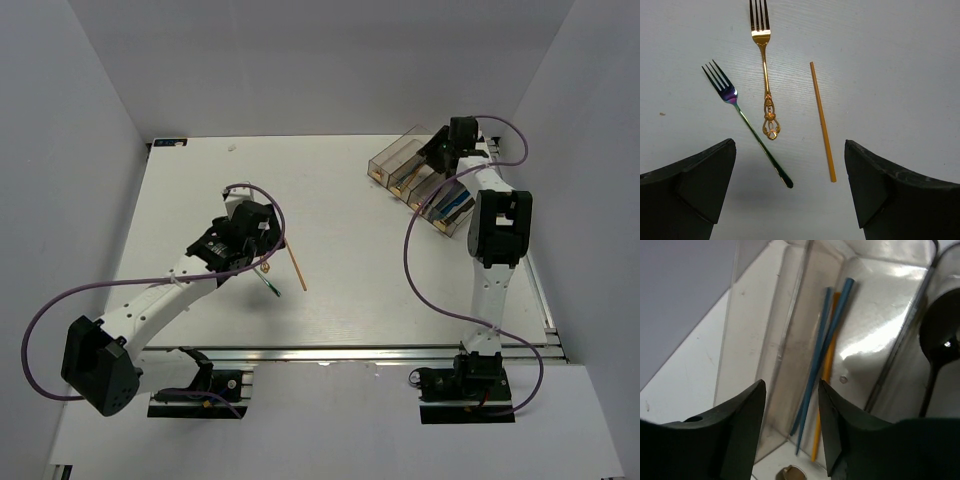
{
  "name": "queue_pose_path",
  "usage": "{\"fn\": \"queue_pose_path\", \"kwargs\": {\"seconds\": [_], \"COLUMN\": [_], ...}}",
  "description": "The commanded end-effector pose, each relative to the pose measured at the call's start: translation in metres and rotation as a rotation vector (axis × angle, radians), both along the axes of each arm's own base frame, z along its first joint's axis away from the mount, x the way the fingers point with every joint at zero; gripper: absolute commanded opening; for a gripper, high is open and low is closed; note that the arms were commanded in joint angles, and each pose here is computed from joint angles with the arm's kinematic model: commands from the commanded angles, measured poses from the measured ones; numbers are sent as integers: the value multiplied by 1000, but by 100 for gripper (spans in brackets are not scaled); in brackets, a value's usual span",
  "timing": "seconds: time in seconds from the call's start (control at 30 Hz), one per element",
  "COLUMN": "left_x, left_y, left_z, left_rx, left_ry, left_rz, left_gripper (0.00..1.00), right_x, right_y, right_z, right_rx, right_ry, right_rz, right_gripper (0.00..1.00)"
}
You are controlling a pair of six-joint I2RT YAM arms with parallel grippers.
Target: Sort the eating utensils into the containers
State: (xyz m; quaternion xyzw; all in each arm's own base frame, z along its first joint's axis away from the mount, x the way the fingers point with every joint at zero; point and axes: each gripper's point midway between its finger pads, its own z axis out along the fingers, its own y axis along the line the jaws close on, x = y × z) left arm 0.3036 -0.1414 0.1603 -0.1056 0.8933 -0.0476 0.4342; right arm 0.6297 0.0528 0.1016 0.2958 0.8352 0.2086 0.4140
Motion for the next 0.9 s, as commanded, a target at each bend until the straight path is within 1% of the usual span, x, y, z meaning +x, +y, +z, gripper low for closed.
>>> {"fn": "queue_pose_path", "kwargs": {"seconds": [0.0,0.03,0.13,0.17,0.2,0.23,0.27,0.3,0.33,0.37,0.4,0.43,0.47,0.5,0.53,0.57,0.6,0.63,0.67,0.7,0.73,0.77,0.8,0.87], "left_x": [7,8,13,16,18,21,24,27,29,33,36,38,41,46,49,49,51,56,56,57,59,60,61,61], "left_y": [-9,-11,-20,-24,-27,-30,-33,-35,-38,-41,-44,-46,-48,-51,-54,-53,-55,-57,-55,-55,-56,-56,-57,-58], "left_z": [11,10,4,6,3,-7,-9,-14,-26,-29,-32,-36,-50,-50,-55,-71,-75,-75,-81,-92,-94,-99,-102,-115], "left_rx": [-54,-64,-86,-96,-102,-105,-116,-117,-122,-134,-142,-157,-139,-144,-150,-117,-110,-114,-94,-73,-72,-66,-65,-54], "left_ry": [-24,-19,14,16,26,49,53,64,93,100,106,113,141,142,153,196,205,206,219,240,244,252,257,278], "left_rz": [10,19,19,23,26,41,50,63,89,100,110,136,149,154,170,184,189,205,222,228,239,241,242,252], "left_gripper": [98,98,98,98,98,98,98,98,98,98,98,98,97,95,94,92,88,85,81,77,75,72,71,66], "right_x": [-3,-3,-2,-4,-8,-13,-20,-30,-43,-60,-72,-82,-101,-121,-135,-157,-176,-190,-202,-228,-237,-249,-259,-270], "right_y": [-22,-21,-22,-23,-23,-20,-18,-15,2,19,28,27,43,44,51,57,64,77,83,85,92,95,96,97], "right_z": [29,34,64,70,92,99,106,136,134,162,165,169,148,165,162,126,136,135,128,109,111,116,101,98], "right_rx": [-16,-19,-40,-47,-55,-61,-83,-103,-124,-179,-202,-253,-286,-327,-334,-330,-294,-230,-194,-160,-113,-107,-107,-135], "right_ry": [-63,-74,-112,-109,-143,-148,-150,-196,-185,-240,-241,-240,-191,-220,-219,-151,-183,-210,-216,-198,-231,-256,-225,-209], "right_rz": [-40,-31,-19,-19,-16,-6,14,28,68,130,161,137,178,192,220,271,303,371,400,423,438,450,456,469], "right_gripper": [53,62,69,70,71,72,78,81,89,89,89,89,89,89,89,89,89,89,90,89,89,89,89,89]}}
